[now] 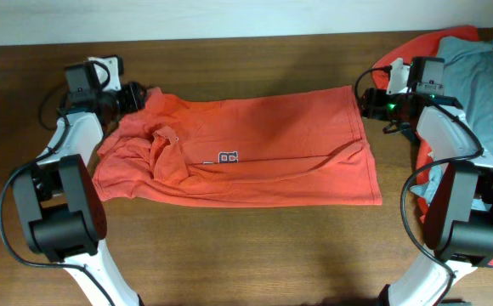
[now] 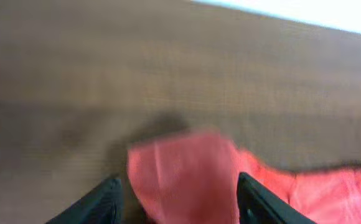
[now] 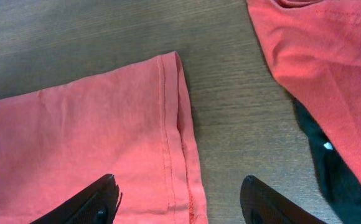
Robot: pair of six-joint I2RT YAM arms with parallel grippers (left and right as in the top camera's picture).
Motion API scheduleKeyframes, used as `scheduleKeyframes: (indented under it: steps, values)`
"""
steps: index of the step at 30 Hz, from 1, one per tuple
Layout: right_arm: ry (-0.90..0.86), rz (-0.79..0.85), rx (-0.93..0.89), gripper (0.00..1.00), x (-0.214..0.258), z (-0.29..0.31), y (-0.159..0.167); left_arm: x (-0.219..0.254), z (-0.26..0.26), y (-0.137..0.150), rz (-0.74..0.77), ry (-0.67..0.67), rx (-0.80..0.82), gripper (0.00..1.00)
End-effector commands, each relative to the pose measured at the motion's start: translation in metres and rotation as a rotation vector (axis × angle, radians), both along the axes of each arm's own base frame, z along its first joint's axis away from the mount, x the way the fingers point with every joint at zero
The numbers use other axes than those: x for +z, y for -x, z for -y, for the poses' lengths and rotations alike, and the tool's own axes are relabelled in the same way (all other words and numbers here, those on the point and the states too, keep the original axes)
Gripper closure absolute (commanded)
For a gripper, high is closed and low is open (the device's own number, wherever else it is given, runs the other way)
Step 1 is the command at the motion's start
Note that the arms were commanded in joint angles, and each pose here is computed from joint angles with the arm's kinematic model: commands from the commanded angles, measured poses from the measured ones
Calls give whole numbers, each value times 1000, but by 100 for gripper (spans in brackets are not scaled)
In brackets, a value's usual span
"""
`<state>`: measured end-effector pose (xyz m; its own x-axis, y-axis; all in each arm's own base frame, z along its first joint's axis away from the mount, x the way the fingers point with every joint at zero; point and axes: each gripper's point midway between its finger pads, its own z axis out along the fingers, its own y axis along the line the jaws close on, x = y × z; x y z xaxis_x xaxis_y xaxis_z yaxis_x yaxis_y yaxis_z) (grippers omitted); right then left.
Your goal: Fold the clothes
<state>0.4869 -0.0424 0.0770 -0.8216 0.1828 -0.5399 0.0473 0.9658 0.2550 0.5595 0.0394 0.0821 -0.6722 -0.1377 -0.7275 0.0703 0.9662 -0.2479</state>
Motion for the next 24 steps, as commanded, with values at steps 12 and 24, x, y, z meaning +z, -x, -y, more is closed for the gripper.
scheduleKeyframes:
  steps: [12, 24]
  values:
    - [-24, -31, 8, 32, -5, -7, 5, -24, -3, -5, -37, 82, 68, 38]
    - [-29, -57, 7, 32, -8, -8, 10, -78, 24, 9, -161, 212, -10, 66]
